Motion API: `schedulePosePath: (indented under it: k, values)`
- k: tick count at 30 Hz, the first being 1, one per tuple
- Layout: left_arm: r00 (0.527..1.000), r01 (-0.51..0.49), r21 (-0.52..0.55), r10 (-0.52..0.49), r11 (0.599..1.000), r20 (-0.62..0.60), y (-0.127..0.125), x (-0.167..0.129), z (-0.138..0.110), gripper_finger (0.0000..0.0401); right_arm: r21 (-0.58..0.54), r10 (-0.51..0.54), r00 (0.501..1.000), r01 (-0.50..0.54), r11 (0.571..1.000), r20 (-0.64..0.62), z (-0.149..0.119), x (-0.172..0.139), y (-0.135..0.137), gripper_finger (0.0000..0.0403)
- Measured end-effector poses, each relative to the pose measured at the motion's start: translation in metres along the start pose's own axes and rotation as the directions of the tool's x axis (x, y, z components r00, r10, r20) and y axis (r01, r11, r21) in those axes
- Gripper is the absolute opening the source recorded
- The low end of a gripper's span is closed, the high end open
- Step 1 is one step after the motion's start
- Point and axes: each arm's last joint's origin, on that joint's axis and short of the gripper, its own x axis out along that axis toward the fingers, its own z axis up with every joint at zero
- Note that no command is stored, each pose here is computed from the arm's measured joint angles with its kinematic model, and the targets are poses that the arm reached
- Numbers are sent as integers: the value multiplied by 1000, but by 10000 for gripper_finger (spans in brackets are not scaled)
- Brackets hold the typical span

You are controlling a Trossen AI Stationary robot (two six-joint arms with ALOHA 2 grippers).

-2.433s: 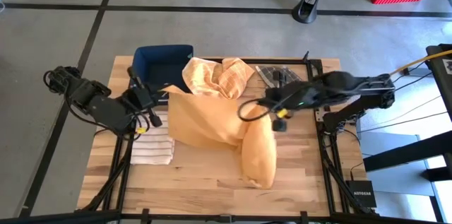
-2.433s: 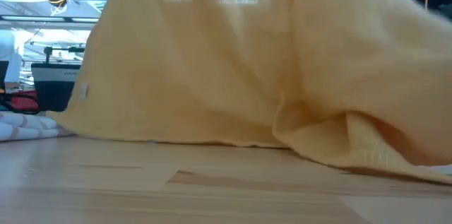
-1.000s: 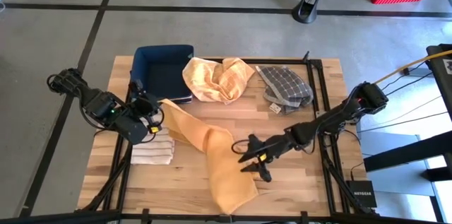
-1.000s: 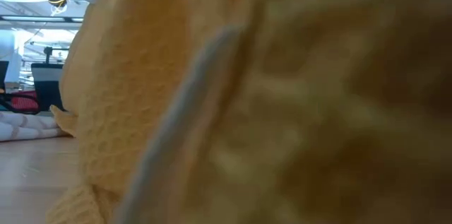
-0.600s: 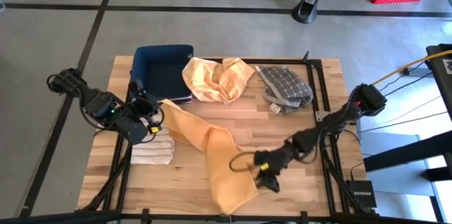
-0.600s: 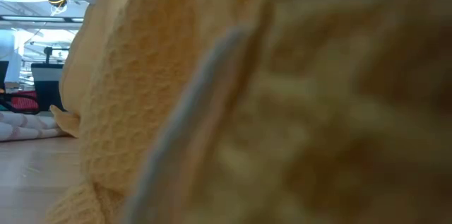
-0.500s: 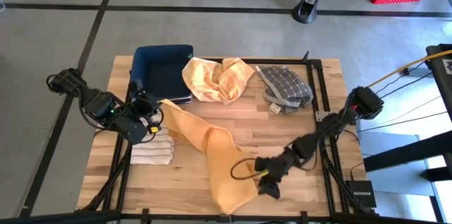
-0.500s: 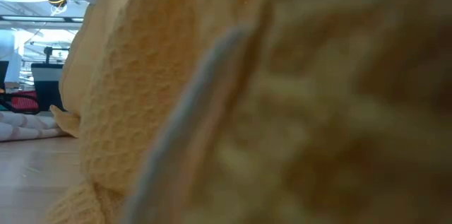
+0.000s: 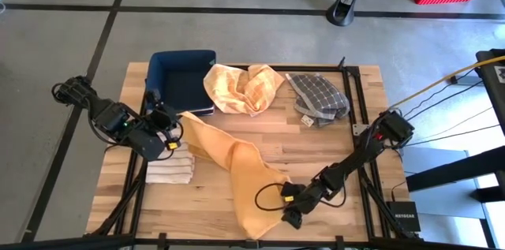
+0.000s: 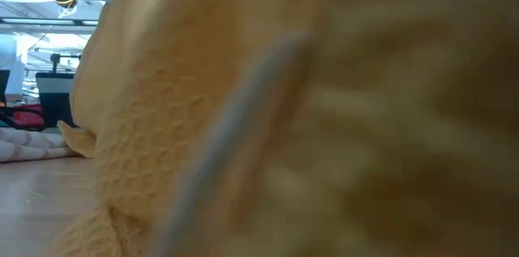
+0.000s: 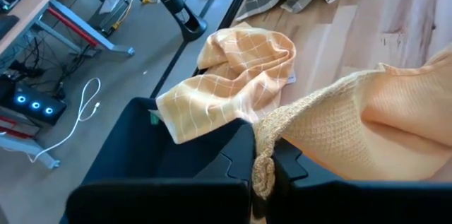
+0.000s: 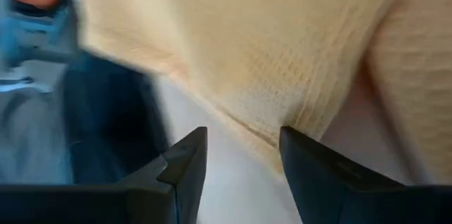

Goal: Fold towel
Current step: Fold the orange towel

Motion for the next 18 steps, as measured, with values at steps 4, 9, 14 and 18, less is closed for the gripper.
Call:
schedulePosePath:
  k: [4, 9, 14, 18]
  values:
    - [1000, 1, 9, -1, 1000, 1, 0, 0, 0, 4, 3, 6, 999, -6, 1000, -53, -1, 0, -1, 178]
    - [1000, 1, 15, -1, 1000, 2, 0, 0, 0, 2, 10, 75, 978, -74, 997, -197, -3, -4, 9, 178]
    - [999, 37, -17, -37, 999, 27, -4, 0, 5, 2, -24, 131, 962, -140, 990, -238, 11, -14, 23, 178]
    - [981, 191, -22, -189, 981, 51, -18, 0, 16, 2, -149, 234, 956, -261, 954, -178, 33, -37, 44, 178]
